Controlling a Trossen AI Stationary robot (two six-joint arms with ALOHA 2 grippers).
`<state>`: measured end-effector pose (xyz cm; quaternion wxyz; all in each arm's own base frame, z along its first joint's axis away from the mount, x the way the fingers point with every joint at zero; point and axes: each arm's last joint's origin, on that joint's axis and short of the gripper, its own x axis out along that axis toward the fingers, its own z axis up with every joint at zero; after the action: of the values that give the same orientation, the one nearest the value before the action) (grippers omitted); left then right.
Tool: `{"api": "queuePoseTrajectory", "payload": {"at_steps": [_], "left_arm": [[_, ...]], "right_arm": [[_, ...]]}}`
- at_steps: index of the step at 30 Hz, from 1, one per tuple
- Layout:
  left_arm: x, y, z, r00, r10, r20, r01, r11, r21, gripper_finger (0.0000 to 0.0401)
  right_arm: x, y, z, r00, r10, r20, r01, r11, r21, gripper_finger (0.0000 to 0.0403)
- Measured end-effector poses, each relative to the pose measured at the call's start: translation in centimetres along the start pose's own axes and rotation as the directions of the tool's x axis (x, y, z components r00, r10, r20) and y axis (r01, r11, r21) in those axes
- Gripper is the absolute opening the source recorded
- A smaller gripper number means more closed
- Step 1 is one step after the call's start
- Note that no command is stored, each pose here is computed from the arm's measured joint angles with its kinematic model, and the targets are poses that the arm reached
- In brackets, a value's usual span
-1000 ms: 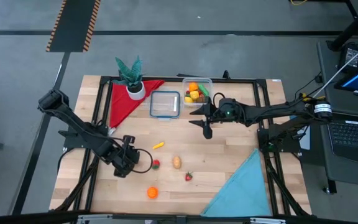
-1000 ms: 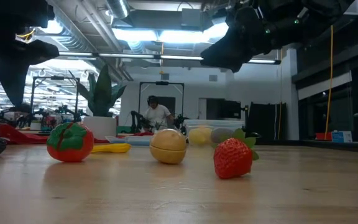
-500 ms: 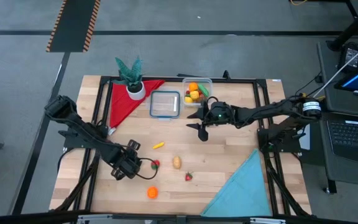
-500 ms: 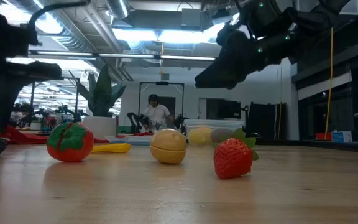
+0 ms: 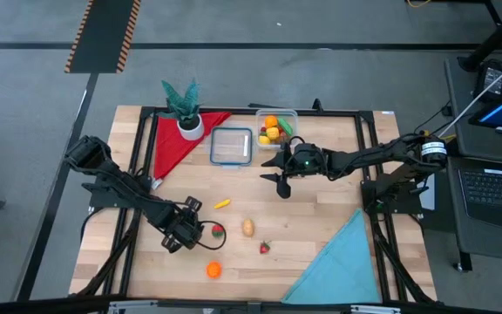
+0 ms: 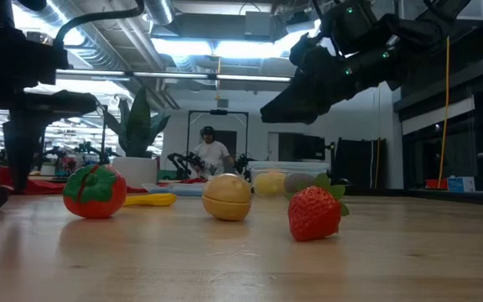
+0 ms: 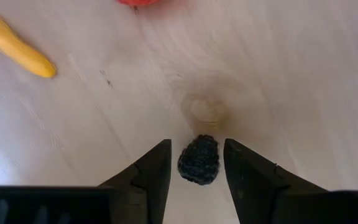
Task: Pick and placing Produce into tupperware
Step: Put the blackberry into the transparent bin
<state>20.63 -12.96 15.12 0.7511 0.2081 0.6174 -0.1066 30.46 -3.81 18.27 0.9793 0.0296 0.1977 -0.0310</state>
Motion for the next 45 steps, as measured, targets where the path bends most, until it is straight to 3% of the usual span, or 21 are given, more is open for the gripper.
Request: {"api": "queuePoseTrajectory", "payload": {"at_steps": [36, 45], "left_arm": [[1.7, 0.5, -1.3, 0.999, -0.053, 0.002, 0.053, 0.998, -0.041, 0.0139], [1.8, 0.4, -1.4, 0.998, -0.055, -0.008, 0.055, 0.998, -0.043, 0.0097]], "right_arm": [[0.0, 0.2, 0.0, 1.000, 0.006, 0.001, -0.006, 1.000, 0.024, 0.0188], [0.0, 0.2, 0.0, 1.000, 0.006, 0.001, -0.006, 1.000, 0.024, 0.0188]]}}
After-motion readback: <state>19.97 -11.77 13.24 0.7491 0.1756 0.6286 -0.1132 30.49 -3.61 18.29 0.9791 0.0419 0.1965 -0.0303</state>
